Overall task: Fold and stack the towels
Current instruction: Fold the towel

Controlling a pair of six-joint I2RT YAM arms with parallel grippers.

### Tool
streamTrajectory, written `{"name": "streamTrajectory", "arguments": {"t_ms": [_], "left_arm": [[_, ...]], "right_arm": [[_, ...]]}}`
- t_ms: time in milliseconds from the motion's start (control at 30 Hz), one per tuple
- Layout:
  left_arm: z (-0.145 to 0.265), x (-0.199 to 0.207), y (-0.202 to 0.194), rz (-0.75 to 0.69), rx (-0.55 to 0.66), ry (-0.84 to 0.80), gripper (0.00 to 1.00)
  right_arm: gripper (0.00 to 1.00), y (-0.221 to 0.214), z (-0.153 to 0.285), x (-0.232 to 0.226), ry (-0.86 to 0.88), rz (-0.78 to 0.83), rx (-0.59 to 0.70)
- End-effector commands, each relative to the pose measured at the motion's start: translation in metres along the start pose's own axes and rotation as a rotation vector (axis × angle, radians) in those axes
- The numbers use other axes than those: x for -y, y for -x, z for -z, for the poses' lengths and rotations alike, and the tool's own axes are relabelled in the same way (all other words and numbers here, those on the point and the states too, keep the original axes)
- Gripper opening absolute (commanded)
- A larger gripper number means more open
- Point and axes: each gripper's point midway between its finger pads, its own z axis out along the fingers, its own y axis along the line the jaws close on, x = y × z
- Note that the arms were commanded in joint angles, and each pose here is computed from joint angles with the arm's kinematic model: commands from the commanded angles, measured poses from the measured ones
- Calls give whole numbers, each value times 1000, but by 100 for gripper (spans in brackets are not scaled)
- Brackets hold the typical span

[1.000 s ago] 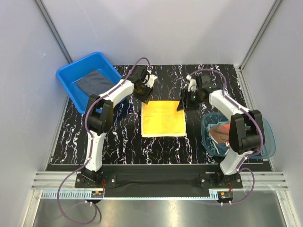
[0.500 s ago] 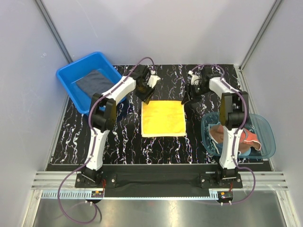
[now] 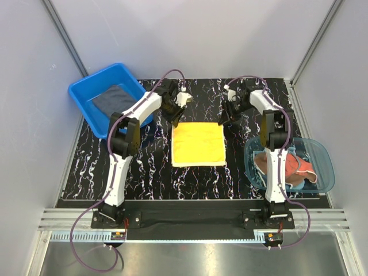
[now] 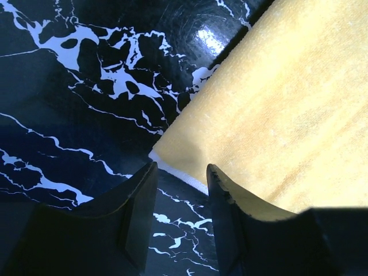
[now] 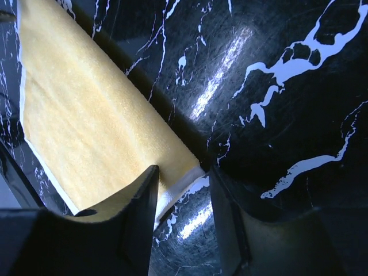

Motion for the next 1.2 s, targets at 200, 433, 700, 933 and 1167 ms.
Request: {"name": "streamTrajectory", "arguments": {"t_ms": [200,433,700,933,1167], "left_arm": [[0,-13,21,-50,47,-4,40],[-5,-12,18,-56,36,-37,39],[-15,-20,10,-52,8,-17,37],[-9,-19,20,-52,34,-13,0],[26,-15,37,-70,92,21,0]], "right_arm": [[20,-4,-3,7,7,40,-37],[13,-4,-5,9,9,40,-46],[34,3,-4,12,-10,62,-28],[3,6,-2,12,-5,88,-20],[0,31,25,8,-118,174,82]]}}
